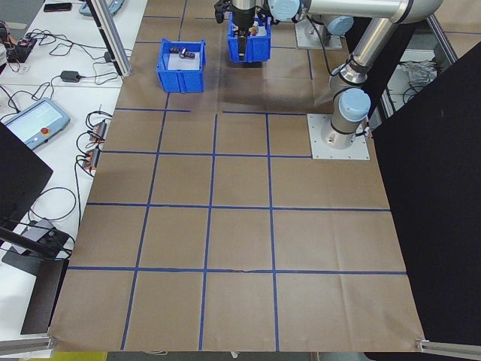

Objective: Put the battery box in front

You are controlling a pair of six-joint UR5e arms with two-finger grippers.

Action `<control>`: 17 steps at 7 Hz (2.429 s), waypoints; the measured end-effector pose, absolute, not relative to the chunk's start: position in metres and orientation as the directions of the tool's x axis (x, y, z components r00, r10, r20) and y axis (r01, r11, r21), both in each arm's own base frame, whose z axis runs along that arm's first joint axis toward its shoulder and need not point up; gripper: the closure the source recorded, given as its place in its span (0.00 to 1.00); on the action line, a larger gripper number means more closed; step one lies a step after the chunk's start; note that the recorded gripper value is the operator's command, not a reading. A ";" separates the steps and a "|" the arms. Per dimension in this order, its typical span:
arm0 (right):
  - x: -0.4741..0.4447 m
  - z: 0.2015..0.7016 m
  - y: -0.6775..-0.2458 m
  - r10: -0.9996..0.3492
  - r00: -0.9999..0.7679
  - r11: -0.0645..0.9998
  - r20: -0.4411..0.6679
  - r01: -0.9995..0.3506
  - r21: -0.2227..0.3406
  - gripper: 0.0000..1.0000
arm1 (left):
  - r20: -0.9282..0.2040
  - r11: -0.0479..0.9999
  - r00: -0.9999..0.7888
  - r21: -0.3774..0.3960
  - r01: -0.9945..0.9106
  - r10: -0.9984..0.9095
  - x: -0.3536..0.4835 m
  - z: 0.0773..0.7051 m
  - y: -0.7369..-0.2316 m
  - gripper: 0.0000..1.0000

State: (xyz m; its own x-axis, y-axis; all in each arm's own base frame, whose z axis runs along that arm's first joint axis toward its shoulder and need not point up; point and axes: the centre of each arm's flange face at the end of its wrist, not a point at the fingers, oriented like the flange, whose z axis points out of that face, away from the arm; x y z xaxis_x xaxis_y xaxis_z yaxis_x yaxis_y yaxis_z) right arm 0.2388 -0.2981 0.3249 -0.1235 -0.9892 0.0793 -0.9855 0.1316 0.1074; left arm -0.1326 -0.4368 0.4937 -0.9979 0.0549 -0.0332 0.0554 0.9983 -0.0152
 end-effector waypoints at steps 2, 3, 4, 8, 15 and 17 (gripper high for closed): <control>0.272 0.317 -0.285 -0.990 -0.099 0.109 0.104 -0.990 0.092 1.00 | -0.031 0.996 -0.998 -0.071 0.059 0.057 -0.134 0.496 -0.412 0.00; 0.288 0.312 -0.280 -0.990 -0.080 0.090 0.120 -0.993 0.082 1.00 | -0.031 0.993 -0.998 -0.098 0.065 0.062 -0.134 0.491 -0.401 0.00; 0.303 0.306 -0.274 -0.989 -0.070 0.080 0.134 -0.994 0.070 1.00 | -0.031 0.991 -0.997 -0.113 0.070 0.066 -0.133 0.487 -0.398 0.00; 0.327 0.290 -0.274 -0.983 -0.059 0.076 0.176 -0.993 0.089 0.62 | -0.039 0.987 -0.993 -0.107 0.118 0.115 -0.131 0.493 -0.418 0.00; 0.311 0.354 -0.322 -0.975 -0.146 0.165 0.169 -0.981 0.098 0.00 | -0.035 0.991 -0.994 -0.086 0.106 0.103 -0.132 0.483 -0.426 0.00; 0.257 0.382 -0.374 -0.934 -0.327 0.338 0.145 -0.939 0.057 0.00 | -0.034 0.991 -0.994 -0.083 0.104 0.101 -0.132 0.482 -0.426 0.00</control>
